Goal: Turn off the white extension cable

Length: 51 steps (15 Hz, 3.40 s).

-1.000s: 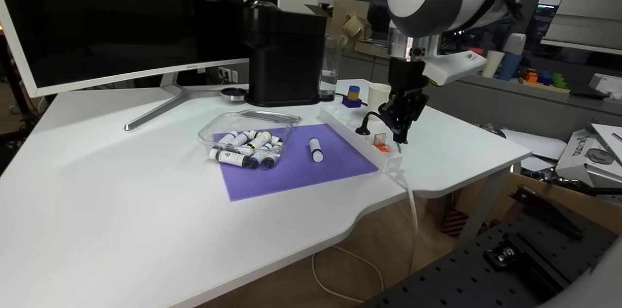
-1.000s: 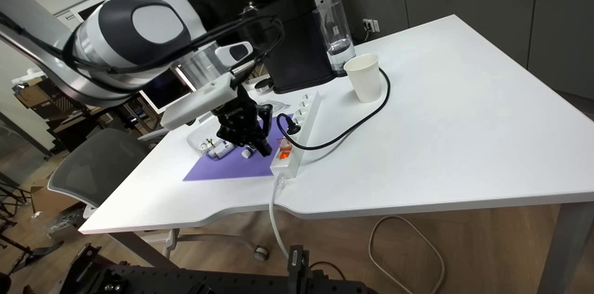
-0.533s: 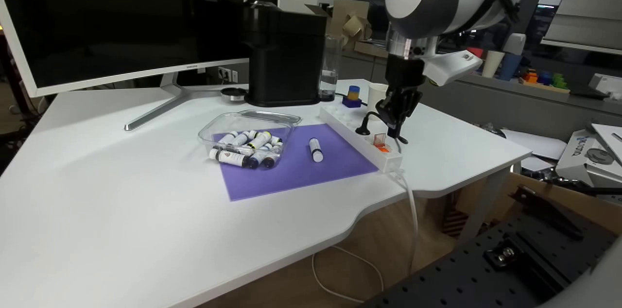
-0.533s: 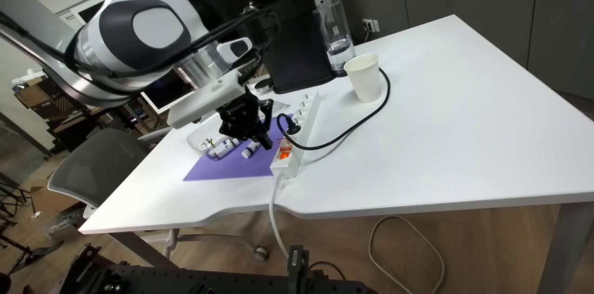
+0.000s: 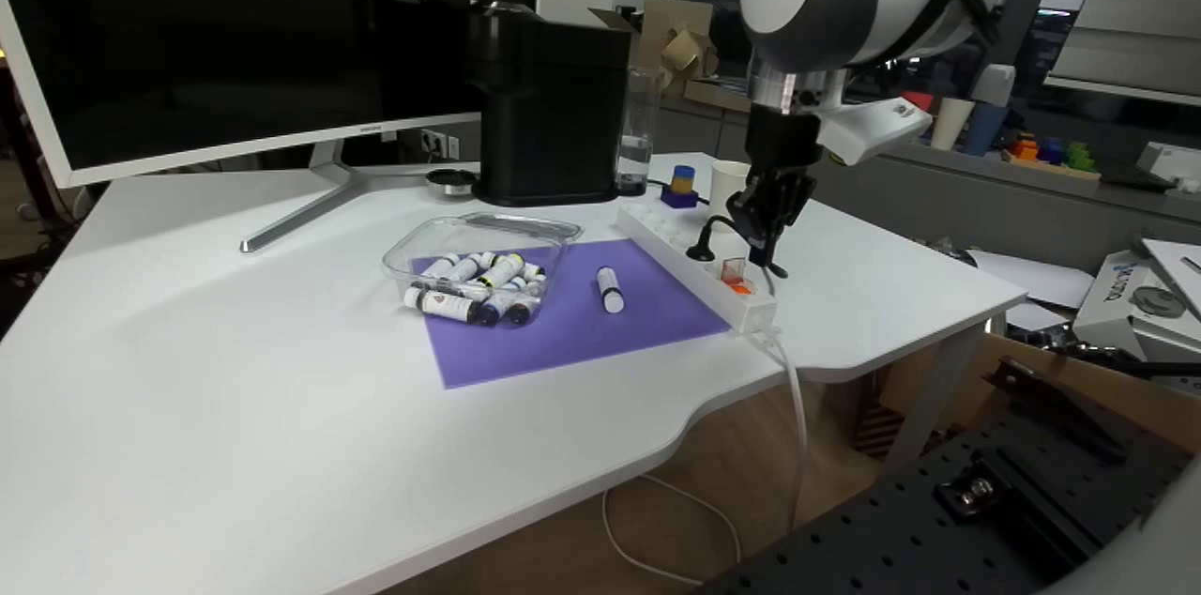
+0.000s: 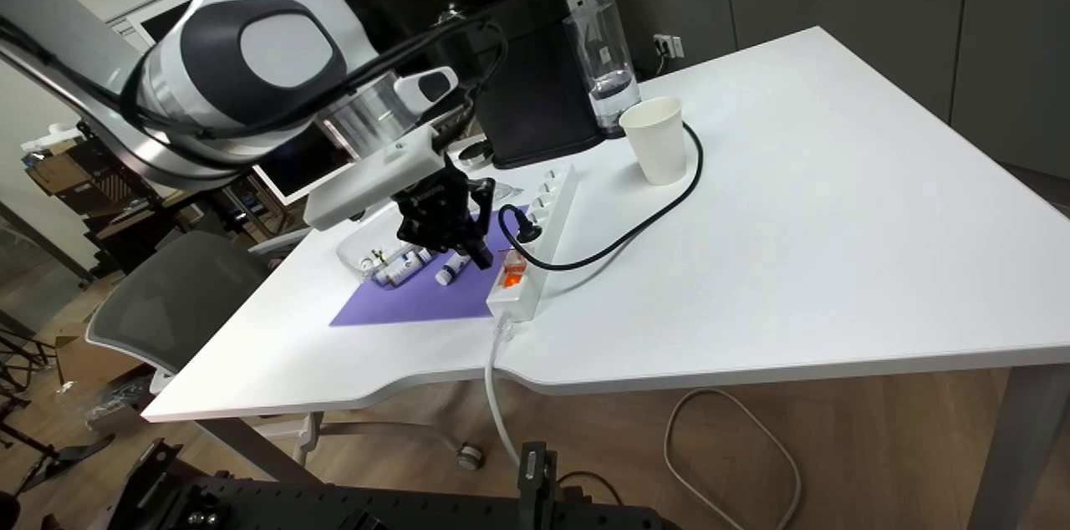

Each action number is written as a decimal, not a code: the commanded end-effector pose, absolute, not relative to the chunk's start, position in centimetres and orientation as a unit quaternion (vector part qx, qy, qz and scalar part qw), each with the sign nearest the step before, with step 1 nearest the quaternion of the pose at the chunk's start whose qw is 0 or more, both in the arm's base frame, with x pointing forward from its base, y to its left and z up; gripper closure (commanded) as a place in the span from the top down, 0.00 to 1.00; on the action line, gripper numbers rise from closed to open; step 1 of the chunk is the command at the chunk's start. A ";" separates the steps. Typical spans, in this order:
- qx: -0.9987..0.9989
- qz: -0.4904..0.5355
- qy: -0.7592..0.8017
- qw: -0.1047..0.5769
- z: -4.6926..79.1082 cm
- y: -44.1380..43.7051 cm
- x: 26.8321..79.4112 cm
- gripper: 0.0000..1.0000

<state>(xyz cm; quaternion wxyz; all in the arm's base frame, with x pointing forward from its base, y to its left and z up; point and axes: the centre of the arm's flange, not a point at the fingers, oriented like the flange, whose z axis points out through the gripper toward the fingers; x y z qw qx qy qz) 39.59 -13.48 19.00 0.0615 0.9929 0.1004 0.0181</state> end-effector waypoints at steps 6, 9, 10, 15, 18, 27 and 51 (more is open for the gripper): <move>0.997 -0.026 0.056 0.054 17.7 -15.0 42.1 0.00; 0.997 -0.031 0.043 0.053 17.1 -15.3 43.0 0.00; 0.997 -0.031 0.040 0.053 16.9 -15.4 43.3 0.00; 0.997 -0.038 0.040 0.049 16.2 -15.0 44.6 0.00; 0.997 -0.044 0.045 0.045 15.8 -14.3 44.8 0.00; 0.997 -0.053 0.033 0.048 14.9 -14.0 44.5 0.00; 0.994 -0.009 0.073 0.078 20.4 -11.9 43.0 0.00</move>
